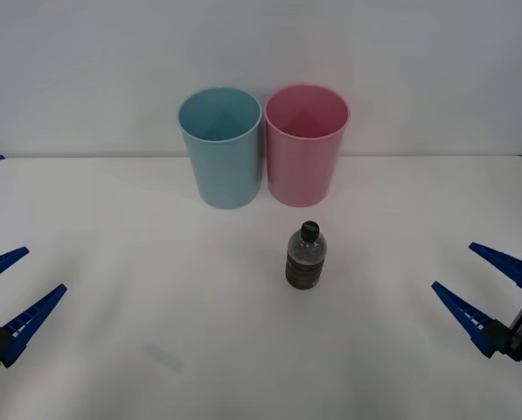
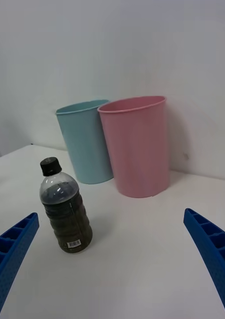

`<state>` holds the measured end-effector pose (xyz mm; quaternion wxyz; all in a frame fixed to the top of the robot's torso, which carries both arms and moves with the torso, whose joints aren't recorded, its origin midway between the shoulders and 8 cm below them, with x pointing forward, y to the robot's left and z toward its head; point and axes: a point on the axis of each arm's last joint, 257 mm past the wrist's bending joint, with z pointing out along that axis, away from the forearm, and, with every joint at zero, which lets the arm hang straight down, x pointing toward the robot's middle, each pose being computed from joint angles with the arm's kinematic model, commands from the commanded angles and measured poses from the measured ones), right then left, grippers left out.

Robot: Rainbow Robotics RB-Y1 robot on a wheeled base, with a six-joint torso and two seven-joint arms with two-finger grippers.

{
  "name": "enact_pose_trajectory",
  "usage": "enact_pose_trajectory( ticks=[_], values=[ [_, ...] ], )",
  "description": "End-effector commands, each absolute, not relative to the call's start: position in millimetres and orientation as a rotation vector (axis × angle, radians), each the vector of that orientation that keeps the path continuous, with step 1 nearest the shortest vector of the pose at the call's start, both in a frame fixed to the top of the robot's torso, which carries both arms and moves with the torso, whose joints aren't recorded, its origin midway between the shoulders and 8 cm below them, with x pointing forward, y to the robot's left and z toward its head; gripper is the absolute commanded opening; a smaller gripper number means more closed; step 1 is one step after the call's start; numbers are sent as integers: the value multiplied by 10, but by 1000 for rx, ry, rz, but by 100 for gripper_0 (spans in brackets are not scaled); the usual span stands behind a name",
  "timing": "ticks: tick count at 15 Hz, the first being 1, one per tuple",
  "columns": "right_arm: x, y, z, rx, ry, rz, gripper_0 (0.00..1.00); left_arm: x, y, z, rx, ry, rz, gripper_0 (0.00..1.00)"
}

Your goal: Grasp the object on the table and drop it into the matching bin: aluminum can to the light blue bin, PET bottle to the pink bin.

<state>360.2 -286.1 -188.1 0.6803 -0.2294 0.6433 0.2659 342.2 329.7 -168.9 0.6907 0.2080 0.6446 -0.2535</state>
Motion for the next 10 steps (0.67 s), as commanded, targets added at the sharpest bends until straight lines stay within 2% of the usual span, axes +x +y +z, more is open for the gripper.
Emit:
enact_pose_trajectory(
  ticks=[1,3,5,10],
  values=[
    [3657,-2702,-1960,-553,1448,595,100,3423,3297,-1689,465,1441,-567,100],
    [3705,-2579,-2046,-582,1459,586,100,3423,3297,-1689,465,1441,-567,100],
    [3787,-2485,-2134,-639,1455,520,100,3423,3297,-1689,465,1441,-567,100],
    [3912,-2149,-2358,-675,1500,523,100,3423,3297,-1689,465,1441,-567,100]
  ],
)
